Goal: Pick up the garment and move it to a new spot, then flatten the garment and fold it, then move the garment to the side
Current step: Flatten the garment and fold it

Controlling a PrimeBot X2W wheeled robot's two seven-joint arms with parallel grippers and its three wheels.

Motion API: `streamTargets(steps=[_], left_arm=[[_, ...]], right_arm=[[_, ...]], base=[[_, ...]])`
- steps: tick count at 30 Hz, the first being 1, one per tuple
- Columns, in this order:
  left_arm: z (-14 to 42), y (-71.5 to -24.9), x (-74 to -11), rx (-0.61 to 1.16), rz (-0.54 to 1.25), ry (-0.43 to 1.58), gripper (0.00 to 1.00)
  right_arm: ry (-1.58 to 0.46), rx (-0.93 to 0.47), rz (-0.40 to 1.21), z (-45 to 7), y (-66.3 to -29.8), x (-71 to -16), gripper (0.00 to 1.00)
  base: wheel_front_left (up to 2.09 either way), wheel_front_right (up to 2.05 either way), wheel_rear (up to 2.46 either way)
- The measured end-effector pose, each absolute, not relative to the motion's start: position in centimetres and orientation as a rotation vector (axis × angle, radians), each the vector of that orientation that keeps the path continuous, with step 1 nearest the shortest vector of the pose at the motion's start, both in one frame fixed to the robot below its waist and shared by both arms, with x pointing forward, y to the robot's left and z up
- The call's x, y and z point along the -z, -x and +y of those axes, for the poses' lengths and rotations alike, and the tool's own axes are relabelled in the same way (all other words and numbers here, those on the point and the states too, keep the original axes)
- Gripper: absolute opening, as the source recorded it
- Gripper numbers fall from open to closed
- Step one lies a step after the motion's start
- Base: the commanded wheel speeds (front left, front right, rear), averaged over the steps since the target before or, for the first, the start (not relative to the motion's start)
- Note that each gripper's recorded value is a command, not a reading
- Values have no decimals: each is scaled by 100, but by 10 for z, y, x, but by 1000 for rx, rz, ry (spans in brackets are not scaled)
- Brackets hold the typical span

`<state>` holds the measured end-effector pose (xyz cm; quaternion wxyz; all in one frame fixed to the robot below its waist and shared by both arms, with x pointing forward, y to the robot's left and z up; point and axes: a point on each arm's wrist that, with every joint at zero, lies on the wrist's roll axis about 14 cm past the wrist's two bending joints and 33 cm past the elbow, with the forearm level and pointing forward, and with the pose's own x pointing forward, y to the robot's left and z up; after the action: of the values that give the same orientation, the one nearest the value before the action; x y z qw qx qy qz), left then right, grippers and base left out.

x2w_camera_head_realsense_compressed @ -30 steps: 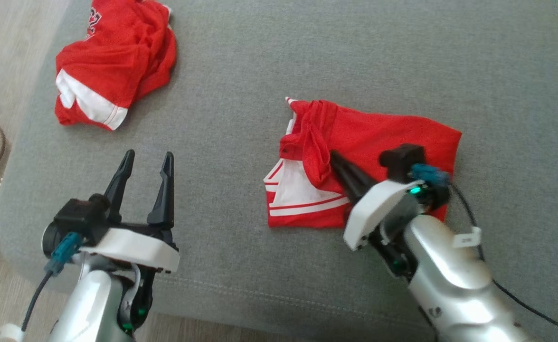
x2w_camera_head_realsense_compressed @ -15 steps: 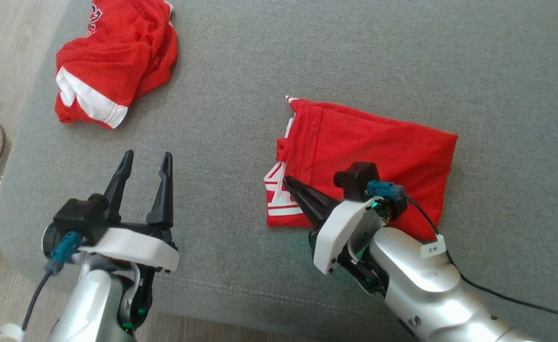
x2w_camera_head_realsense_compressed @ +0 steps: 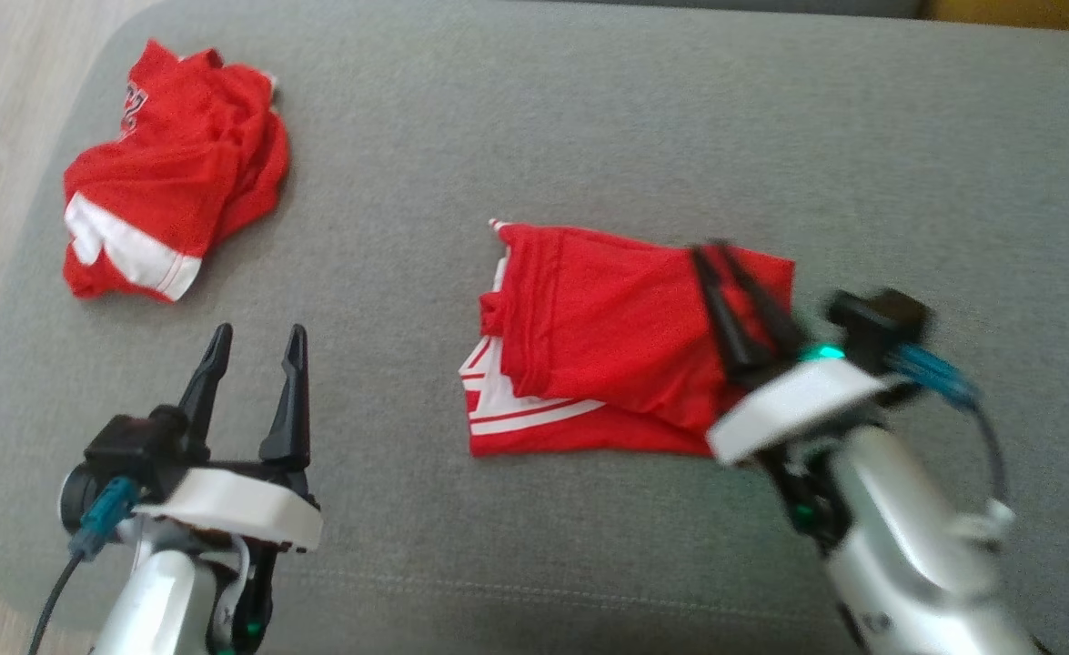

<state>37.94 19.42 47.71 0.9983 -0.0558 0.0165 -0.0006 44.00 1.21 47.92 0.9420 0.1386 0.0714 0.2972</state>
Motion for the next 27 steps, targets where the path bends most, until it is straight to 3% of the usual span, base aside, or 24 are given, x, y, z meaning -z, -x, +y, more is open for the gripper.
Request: streamTargets(steps=[6,11,27], left_arm=[[188,-382,-494,29,-12,102,100],[184,-376,-499,50,-15,95,100],[176,-341,-498,85,23,58,100]], right_arm=[[-234,-380,84,-68,-436,-494,100],[-182,-269,56,-109,-420,-507,100],[-106,-161,71,-151,-359,-523,100]], base=[[0,0,0],[0,0,0],[0,0,0]])
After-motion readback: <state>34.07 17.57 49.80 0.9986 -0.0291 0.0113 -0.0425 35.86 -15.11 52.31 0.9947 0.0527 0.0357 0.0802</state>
